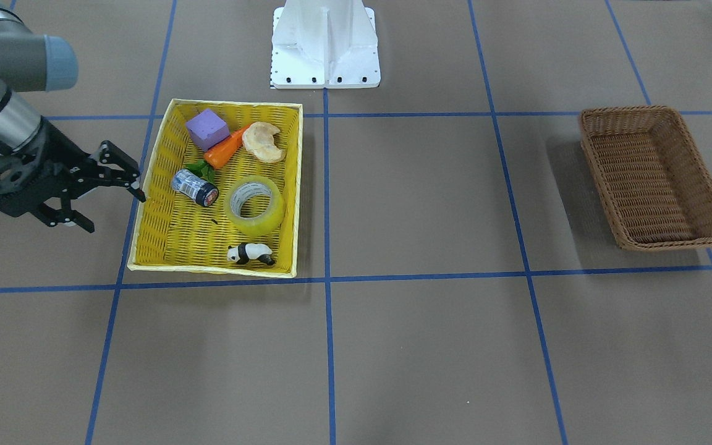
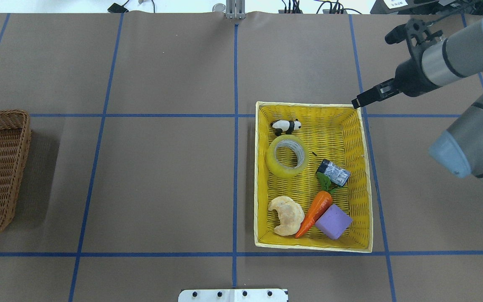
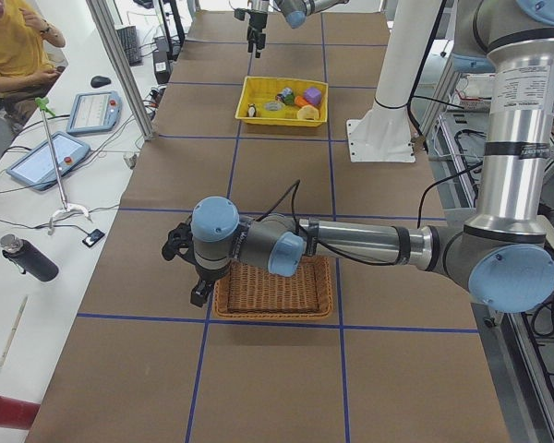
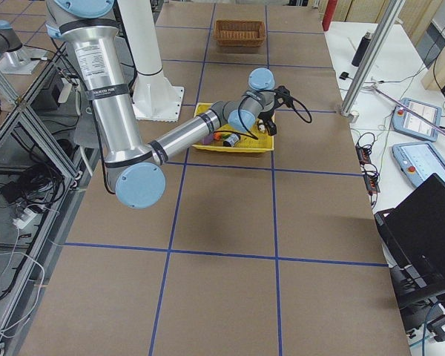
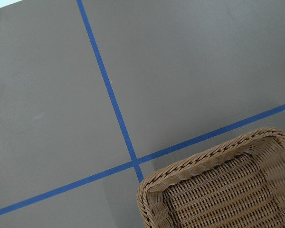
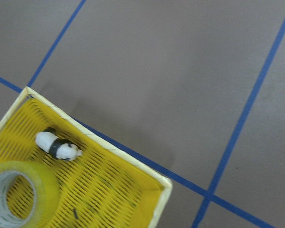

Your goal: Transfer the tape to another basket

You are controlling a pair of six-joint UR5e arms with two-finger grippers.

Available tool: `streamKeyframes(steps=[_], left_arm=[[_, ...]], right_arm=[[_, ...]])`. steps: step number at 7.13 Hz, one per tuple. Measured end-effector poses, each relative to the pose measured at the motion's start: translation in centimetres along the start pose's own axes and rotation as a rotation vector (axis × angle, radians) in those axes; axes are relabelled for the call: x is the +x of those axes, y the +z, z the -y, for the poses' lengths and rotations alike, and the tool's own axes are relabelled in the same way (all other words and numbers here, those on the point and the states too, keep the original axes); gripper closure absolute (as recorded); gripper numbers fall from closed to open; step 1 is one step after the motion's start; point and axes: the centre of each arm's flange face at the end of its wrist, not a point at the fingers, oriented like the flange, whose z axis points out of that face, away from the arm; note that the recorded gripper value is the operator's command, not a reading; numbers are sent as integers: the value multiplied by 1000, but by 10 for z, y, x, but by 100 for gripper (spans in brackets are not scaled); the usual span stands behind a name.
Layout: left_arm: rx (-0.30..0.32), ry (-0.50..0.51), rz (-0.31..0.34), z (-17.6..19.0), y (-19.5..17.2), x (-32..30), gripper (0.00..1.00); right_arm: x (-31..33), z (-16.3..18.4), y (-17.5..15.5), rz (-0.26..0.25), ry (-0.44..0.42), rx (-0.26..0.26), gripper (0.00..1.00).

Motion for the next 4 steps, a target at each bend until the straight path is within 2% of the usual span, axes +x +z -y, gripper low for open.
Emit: streamKeyframes(steps=[2,4], left_arm=[[11,11,-23,-3,1,1,1],[28,25,-28,-3,0,3,1]], right_arm=[[-55,-19,49,-33,15,3,3],[-97,-38,85,-39,55,-12,3]])
